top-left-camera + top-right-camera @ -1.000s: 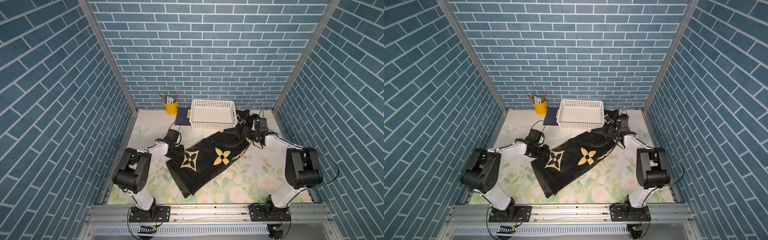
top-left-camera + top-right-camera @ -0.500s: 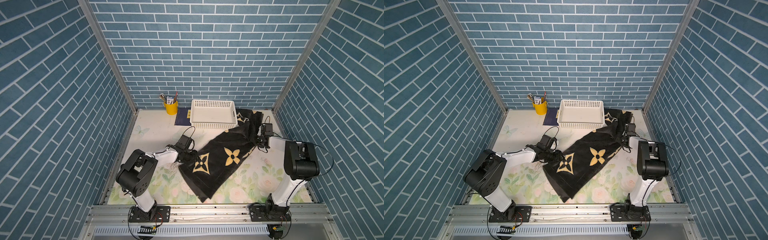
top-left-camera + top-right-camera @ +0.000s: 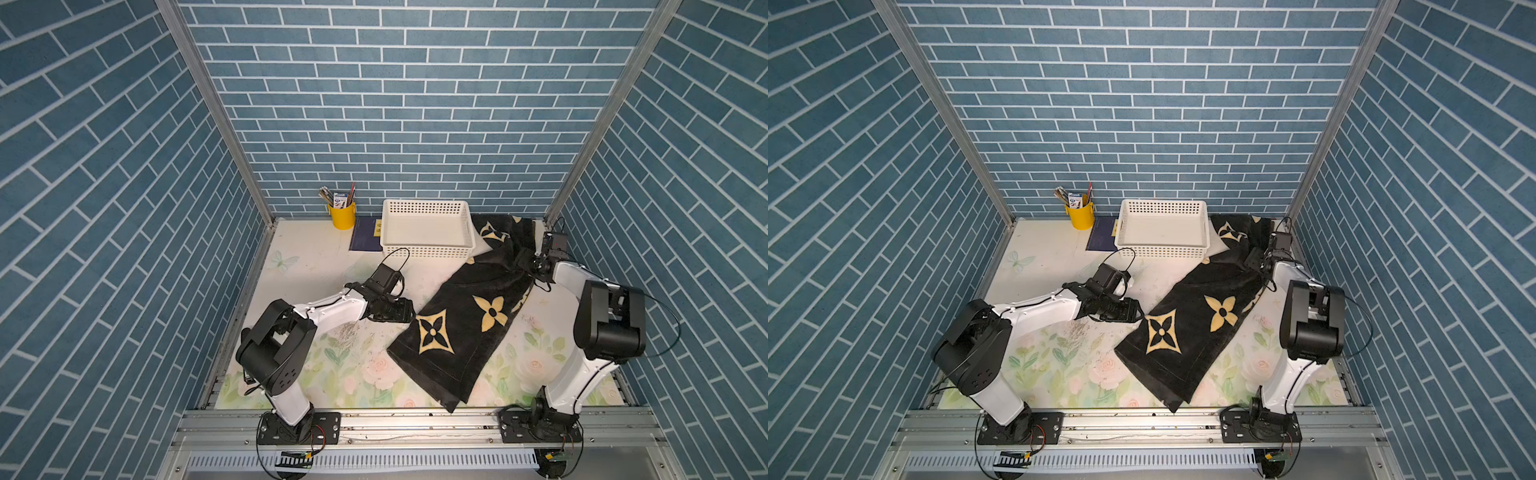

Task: Roll up the pillowcase
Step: Adjust the pillowcase at the center of the board, then roll the pillowcase at the center of the board.

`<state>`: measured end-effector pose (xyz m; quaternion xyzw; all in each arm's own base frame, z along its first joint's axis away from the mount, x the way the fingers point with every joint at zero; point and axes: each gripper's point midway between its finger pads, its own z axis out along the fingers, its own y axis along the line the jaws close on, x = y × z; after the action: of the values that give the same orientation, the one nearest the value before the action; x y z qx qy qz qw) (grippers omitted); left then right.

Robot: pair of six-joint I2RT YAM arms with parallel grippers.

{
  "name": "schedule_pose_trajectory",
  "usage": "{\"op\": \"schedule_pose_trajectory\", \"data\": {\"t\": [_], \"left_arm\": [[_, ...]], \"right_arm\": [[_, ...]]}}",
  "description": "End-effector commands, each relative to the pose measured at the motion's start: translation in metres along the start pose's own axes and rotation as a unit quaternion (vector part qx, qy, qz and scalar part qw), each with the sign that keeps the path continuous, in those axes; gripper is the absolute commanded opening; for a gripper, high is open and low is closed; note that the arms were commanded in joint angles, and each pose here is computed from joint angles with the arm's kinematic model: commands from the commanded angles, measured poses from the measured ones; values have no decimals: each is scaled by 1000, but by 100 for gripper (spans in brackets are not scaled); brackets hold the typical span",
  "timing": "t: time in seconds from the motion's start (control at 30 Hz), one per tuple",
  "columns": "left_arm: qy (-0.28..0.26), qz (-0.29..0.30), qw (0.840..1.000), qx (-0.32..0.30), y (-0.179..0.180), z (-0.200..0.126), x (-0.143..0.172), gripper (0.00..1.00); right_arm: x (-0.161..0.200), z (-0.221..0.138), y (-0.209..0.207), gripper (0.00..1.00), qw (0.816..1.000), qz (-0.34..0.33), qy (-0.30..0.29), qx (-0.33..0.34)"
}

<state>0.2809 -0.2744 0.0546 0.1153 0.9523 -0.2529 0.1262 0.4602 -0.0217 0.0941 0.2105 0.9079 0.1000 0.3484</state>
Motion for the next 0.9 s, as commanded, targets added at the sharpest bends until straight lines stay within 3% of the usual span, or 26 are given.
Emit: {"op": "schedule_pose_trajectory", "data": {"t": [0.0, 0.33, 0.43, 0.6, 0.87], "left_arm": [[54, 38, 997, -31, 17, -1, 35, 66], [74, 68, 995, -22, 14, -1, 48, 58], [71, 77, 994, -22, 9, -1, 47, 58], [70, 86, 994, -23, 4, 1, 46, 58], [66, 102, 992, -32, -3, -3, 48, 58]], "right_arm": [[43, -38, 11, 71, 1000, 3, 20, 5], [219, -123, 23, 62, 991, 4, 127, -32], [256, -141, 28, 53, 986, 21, 153, -57], [303, -160, 39, 47, 979, 21, 189, -74], [365, -183, 52, 47, 967, -31, 247, -59]]}}
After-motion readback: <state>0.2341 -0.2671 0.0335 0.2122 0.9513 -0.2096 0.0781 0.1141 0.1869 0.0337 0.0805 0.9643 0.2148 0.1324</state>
